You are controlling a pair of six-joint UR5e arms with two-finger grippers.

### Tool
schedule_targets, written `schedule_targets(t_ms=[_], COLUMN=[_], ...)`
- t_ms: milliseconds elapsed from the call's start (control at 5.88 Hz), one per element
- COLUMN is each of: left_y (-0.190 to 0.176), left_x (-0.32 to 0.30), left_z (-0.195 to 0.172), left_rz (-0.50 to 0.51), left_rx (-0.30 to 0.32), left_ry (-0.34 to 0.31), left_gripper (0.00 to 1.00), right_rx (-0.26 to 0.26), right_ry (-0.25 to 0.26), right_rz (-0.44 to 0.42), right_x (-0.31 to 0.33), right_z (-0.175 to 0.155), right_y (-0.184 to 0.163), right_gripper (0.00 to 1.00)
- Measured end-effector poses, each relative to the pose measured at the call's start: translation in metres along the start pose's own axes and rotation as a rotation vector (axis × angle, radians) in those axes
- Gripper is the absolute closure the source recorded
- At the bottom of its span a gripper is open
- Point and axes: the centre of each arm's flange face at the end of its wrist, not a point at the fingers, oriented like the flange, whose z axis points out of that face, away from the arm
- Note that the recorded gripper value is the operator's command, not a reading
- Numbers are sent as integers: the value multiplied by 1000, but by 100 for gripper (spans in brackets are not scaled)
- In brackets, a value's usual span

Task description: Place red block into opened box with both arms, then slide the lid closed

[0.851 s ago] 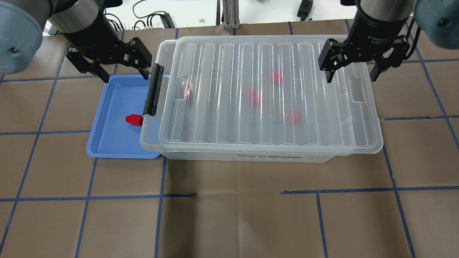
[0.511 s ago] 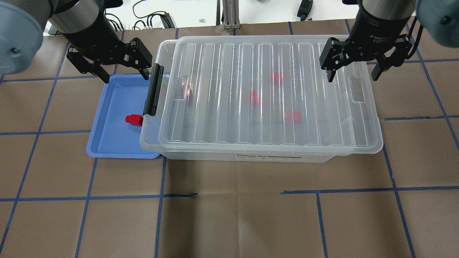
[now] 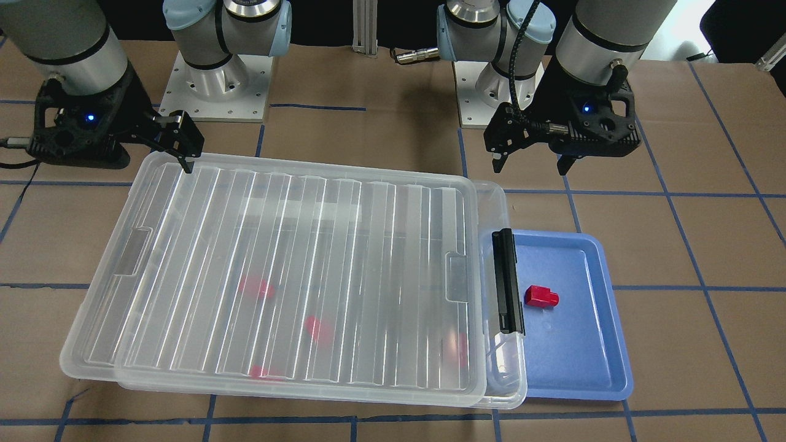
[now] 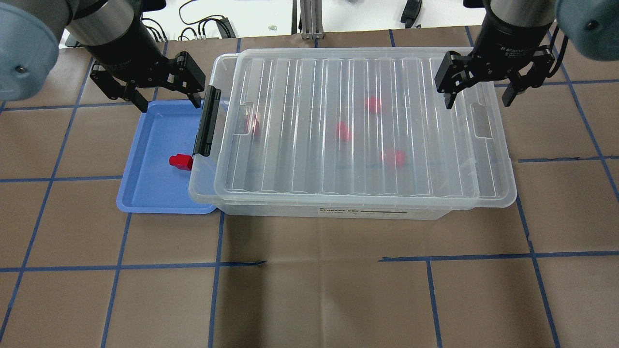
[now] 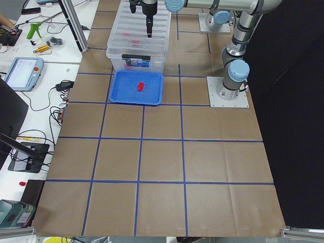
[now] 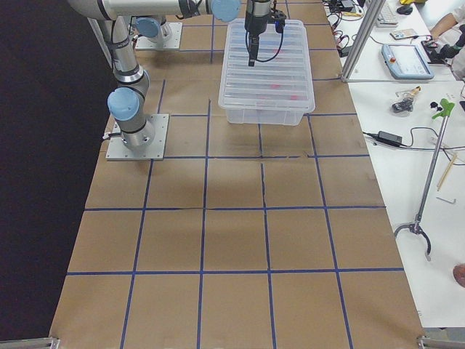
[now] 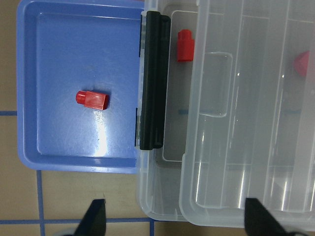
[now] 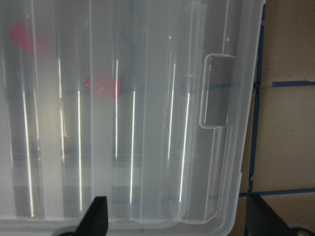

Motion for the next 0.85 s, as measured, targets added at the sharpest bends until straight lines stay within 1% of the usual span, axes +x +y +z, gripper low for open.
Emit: schedule_targets(t_ms=[170,340,511,681,851], left_y=[0,0,0,0,-2], left_x=[0,0,0,-1,-3], left_z=[0,0,0,0,0], left_rz=[4,5,5,5,38], left_rx=[0,1,2,2,5], left_ry=[0,0,0,0,0], left_gripper=[2,2,2,2,2], right_rx=[-41,-78,-91,-92,-100], right_ry=[-14,-31,-40,-44,-48], right_rz=[-4,4,27,57,83], right_x=[44,82,105,110,109], right_z=[25,54,81,104,120], right_y=[-21,-33,-36,-31,-25], right_gripper=[0,0,0,0,0])
